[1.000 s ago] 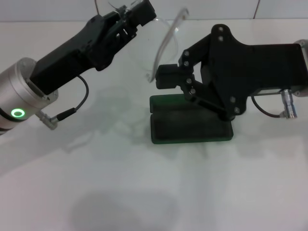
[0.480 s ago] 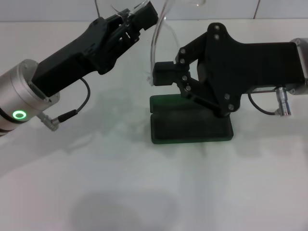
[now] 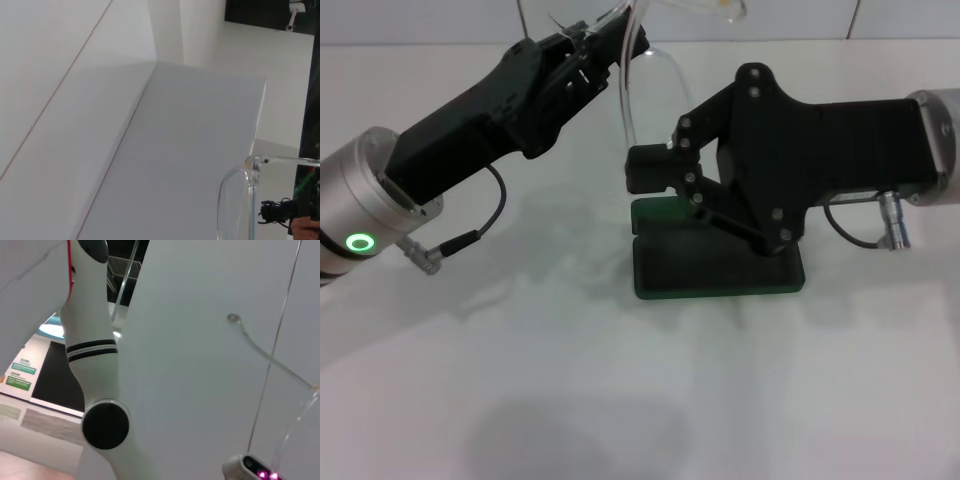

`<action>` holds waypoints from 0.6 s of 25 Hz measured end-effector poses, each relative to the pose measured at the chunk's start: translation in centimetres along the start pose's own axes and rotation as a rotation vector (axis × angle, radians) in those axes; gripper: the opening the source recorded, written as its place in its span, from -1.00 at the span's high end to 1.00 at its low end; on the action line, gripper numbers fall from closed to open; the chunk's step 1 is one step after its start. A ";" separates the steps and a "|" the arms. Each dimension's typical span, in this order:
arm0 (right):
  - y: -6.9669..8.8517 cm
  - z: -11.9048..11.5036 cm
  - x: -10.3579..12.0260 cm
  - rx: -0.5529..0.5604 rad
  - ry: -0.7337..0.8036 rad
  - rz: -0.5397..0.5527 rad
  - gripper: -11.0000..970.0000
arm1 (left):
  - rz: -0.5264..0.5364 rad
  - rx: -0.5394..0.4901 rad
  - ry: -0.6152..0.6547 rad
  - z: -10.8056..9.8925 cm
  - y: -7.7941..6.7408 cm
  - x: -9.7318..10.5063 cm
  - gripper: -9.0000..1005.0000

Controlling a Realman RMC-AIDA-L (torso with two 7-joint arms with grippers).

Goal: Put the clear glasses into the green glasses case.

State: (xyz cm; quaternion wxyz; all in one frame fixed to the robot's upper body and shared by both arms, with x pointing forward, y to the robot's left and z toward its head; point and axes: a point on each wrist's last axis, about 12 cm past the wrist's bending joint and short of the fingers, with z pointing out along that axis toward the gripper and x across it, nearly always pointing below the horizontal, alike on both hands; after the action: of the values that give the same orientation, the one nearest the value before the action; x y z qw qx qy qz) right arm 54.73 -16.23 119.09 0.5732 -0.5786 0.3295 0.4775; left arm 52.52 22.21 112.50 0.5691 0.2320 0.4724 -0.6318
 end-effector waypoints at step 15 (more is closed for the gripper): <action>-0.7 0.3 0.4 0.018 0.004 -0.005 0.94 | 0.010 0.001 0.008 0.0 -0.1 0.2 0.74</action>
State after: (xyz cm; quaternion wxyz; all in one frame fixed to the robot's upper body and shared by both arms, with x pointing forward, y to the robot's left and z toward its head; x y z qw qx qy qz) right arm 55.42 -15.82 119.00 0.5788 -0.5753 0.3336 0.4720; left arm 52.37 22.13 112.34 0.5703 0.2370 0.4731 -0.6283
